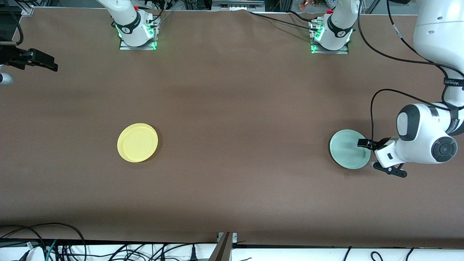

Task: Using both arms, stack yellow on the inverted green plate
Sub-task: 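Lower the left gripper and grasp the green plate's rim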

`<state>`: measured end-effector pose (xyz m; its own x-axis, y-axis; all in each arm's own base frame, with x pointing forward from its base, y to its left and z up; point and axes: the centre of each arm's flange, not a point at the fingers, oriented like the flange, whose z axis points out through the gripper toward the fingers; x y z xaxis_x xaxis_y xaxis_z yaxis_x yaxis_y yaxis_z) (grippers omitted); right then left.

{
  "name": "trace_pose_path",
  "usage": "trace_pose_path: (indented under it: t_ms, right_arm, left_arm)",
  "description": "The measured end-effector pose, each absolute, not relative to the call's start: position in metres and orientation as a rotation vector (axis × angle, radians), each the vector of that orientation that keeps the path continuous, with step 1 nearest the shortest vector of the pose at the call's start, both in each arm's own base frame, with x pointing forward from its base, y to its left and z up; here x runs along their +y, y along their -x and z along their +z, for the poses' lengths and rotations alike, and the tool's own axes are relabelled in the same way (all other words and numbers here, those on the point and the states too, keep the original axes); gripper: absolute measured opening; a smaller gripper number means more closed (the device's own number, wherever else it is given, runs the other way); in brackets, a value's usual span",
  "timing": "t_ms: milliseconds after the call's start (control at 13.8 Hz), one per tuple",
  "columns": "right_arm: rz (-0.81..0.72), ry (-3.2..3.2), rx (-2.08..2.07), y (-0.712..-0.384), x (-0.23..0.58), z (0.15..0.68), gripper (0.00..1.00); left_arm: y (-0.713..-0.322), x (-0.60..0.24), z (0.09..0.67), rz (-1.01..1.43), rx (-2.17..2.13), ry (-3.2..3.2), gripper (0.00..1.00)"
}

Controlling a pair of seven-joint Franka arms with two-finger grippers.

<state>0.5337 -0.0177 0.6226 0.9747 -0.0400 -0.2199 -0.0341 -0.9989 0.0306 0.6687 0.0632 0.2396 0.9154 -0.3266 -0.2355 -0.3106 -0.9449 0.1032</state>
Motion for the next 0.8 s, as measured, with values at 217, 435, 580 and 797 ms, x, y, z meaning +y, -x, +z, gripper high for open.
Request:
trace_pose_path:
  t_ms: [217, 435, 580, 797]
  right_arm:
    - [-0.346, -3.095, -0.058, -0.534, -0.018, 0.623, 1.0]
    - [-0.345, -3.095, -0.058, -0.534, -0.018, 0.623, 1.0]
    - [-0.345, -3.095, -0.058, -0.534, -0.018, 0.623, 1.0]
    - [-0.345, -3.095, -0.058, -0.534, -0.018, 0.623, 1.0]
  left_arm:
    - [-0.673, 0.075, 0.215, -0.324, -0.675, -2.986, 1.0]
    - [-0.683, 0.076, 0.214, -0.24, -0.932, -2.977, 1.0]
    - [-0.685, 0.072, 0.212, -0.216, -1.034, -2.948, 1.0]
    - [-0.683, 0.078, 0.19, -0.227, -1.08, -2.918, 1.0]
